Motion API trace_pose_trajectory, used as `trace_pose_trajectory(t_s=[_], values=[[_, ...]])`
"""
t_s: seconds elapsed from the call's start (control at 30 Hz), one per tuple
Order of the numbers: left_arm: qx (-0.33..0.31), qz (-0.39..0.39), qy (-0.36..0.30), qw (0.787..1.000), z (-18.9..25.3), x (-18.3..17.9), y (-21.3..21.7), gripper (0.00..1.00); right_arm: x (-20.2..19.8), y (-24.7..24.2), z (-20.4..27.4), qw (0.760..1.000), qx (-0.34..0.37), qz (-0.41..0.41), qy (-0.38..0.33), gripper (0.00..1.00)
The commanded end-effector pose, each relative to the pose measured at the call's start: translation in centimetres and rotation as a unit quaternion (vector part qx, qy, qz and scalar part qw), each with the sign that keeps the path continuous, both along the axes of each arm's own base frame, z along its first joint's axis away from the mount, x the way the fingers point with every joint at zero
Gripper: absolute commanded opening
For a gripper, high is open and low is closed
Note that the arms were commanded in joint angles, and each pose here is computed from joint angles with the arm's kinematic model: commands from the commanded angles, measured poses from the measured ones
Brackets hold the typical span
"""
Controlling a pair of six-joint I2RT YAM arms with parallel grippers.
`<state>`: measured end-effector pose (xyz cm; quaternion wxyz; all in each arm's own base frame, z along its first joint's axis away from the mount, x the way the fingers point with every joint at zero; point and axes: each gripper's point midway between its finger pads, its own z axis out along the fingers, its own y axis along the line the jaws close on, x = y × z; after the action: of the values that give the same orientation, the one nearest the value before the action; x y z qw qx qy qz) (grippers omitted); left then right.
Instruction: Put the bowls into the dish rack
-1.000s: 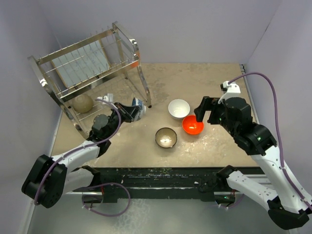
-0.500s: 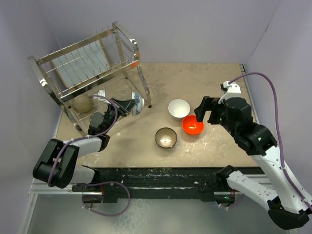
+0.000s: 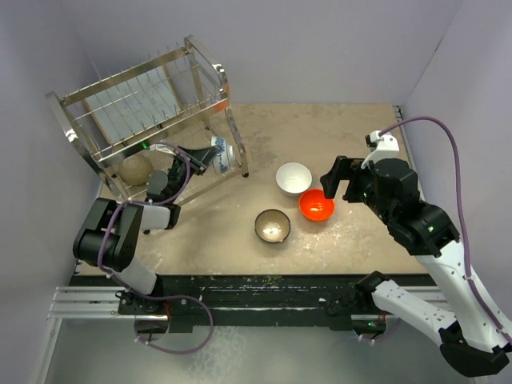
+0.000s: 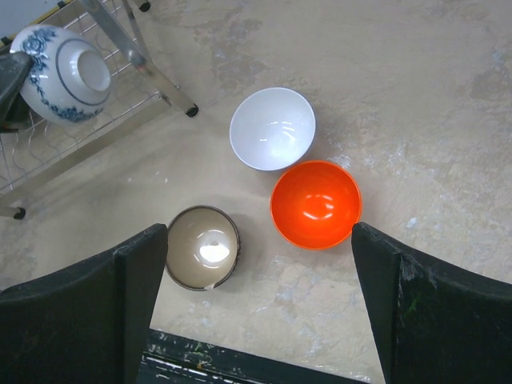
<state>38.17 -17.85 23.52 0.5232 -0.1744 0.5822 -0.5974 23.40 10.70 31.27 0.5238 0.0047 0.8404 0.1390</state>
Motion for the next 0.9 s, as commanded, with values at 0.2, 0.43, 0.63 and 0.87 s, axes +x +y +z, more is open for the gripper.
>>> trace_pose_trajectory(t_s=[0.2,0.43,0.63,0.87], values=[[-0.04,0.006,-0.071,0.997,4.2,4.2,1.6,0.0,0.8,-0.6,2.1,1.0,-0.011,-0.013,-0.026,0.98],[-0.043,0.002,-0.073,0.996,3.3,7.5,2.4,0.0,1.4,-0.5,1.8,0.999,-0.023,-0.015,-0.022,0.98],[-0.025,0.02,-0.057,0.998,2.3,9.4,3.5,0.0,1.8,-0.1,1.2,0.999,-0.024,-0.012,-0.017,0.98],[-0.024,0.031,-0.018,0.999,-1.0,10.3,4.3,0.0,2.0,0.2,0.6,1.0,-0.024,-0.009,-0.012,0.98]])
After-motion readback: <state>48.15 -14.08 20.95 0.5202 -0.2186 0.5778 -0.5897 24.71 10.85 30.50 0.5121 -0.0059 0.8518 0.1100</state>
